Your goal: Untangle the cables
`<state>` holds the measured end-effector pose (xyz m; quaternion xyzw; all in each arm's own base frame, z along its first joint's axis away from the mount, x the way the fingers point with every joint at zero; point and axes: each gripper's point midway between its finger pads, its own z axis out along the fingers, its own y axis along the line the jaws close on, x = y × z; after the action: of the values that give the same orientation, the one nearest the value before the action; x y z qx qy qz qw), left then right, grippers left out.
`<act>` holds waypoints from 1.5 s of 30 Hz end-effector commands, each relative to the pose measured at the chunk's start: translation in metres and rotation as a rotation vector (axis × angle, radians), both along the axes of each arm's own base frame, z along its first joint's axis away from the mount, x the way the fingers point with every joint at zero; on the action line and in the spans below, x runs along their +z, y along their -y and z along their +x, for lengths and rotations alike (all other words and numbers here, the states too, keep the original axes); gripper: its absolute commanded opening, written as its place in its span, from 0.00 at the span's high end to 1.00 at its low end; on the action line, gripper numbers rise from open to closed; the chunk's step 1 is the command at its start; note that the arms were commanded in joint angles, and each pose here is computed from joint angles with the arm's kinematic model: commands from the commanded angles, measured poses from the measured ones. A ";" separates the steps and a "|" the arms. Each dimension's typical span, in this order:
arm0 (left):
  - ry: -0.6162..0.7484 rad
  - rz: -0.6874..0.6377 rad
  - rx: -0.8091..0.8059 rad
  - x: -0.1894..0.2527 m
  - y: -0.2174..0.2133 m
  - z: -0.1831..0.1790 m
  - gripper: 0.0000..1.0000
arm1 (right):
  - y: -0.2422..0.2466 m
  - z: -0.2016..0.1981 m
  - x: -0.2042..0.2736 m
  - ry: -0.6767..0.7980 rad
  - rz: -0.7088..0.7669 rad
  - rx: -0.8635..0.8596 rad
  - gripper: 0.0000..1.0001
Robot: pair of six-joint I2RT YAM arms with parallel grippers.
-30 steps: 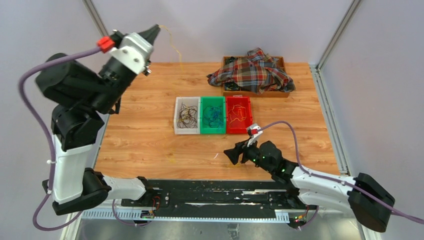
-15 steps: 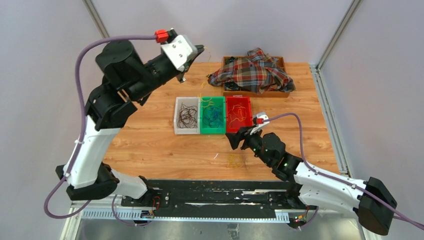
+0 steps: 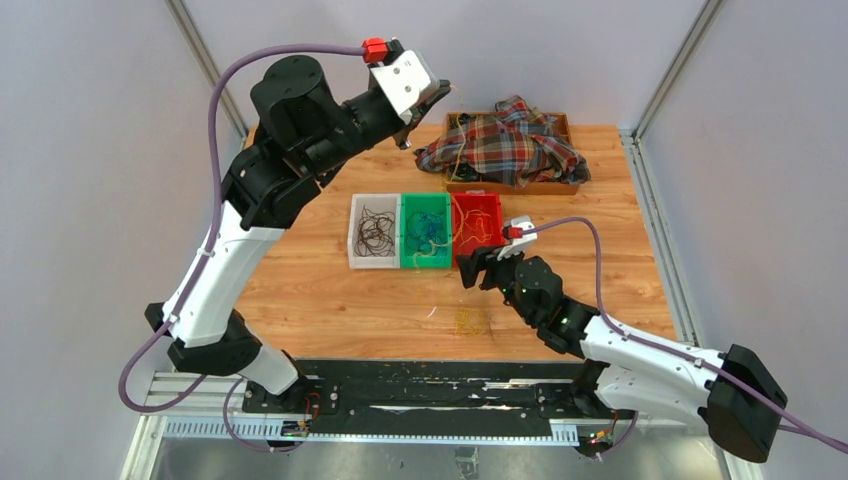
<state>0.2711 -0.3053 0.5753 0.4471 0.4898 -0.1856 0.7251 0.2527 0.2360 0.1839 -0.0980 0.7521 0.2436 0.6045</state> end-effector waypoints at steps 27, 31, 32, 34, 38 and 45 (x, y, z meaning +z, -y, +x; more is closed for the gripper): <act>0.033 -0.100 -0.007 0.001 0.056 0.044 0.99 | 0.092 0.046 -0.005 -0.045 0.005 -0.424 0.35; 0.086 -0.112 0.000 0.016 0.046 0.037 1.00 | 0.091 0.044 -0.014 -0.070 0.020 -0.411 0.35; 0.106 -0.115 0.005 0.021 0.043 0.034 1.00 | 0.090 0.044 -0.015 -0.074 0.022 -0.406 0.35; 0.153 -0.122 0.034 0.031 0.034 0.030 1.00 | 0.088 0.043 -0.018 -0.081 0.021 -0.392 0.35; 0.300 -0.123 0.097 0.051 0.019 0.017 1.00 | 0.087 0.042 -0.022 -0.092 0.024 -0.379 0.35; 0.353 -0.131 0.114 0.069 0.012 0.007 1.00 | 0.086 0.041 -0.025 -0.106 0.047 -0.379 0.36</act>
<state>0.2814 -0.3280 0.6225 0.4134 0.3863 -0.1167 0.8162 0.2939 0.1540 0.1631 0.0549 0.7816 0.1426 0.6048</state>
